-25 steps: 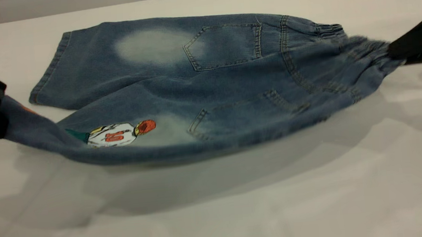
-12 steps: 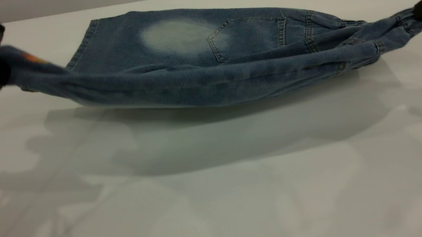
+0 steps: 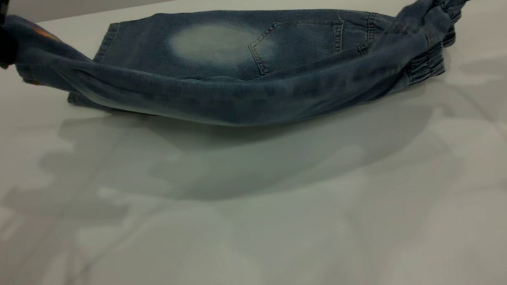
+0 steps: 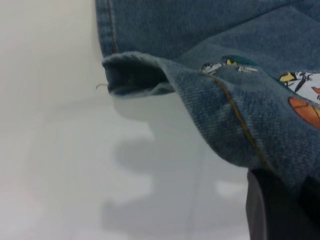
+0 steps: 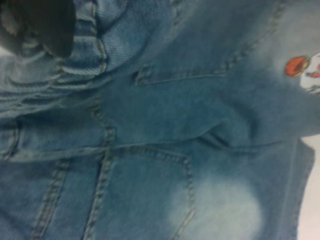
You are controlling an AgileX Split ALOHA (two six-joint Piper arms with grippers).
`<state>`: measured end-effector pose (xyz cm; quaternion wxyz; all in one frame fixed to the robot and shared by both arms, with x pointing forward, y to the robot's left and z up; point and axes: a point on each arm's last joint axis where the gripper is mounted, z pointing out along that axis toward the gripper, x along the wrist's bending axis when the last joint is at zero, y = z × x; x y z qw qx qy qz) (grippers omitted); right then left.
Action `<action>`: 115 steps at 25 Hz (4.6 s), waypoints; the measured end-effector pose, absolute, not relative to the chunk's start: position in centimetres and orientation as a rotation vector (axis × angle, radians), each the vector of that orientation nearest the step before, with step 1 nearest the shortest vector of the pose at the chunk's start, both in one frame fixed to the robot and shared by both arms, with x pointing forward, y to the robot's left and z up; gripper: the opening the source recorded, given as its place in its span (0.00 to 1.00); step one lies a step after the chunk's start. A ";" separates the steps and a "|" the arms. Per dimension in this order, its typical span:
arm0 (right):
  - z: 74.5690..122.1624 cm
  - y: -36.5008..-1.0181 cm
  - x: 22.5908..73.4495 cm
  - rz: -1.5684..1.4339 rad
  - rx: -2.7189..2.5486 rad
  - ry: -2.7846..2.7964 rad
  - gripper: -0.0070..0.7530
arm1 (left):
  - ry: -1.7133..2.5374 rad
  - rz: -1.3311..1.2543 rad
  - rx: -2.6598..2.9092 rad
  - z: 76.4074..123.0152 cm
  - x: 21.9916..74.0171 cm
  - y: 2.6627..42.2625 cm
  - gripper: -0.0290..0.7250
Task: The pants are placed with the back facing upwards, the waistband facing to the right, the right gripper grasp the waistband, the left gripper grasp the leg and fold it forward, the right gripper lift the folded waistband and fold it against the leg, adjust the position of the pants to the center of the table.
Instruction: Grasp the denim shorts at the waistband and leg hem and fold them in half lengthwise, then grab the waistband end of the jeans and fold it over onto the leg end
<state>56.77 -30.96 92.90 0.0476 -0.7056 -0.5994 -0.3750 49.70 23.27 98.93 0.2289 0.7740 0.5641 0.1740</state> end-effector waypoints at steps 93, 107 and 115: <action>89.0 -32.2 70.7 -1.232 -2.238 -2.008 0.73 | 1.366 0.763 2.291 93.0 73.4 22.2 0.14; 89.1 -32.4 70.5 -1.227 -2.249 -1.930 0.74 | 1.403 0.714 2.331 92.7 73.0 22.3 0.48; 89.5 -34.7 69.5 -1.242 -2.212 -1.666 0.74 | 1.399 0.725 2.320 93.0 73.1 22.3 0.72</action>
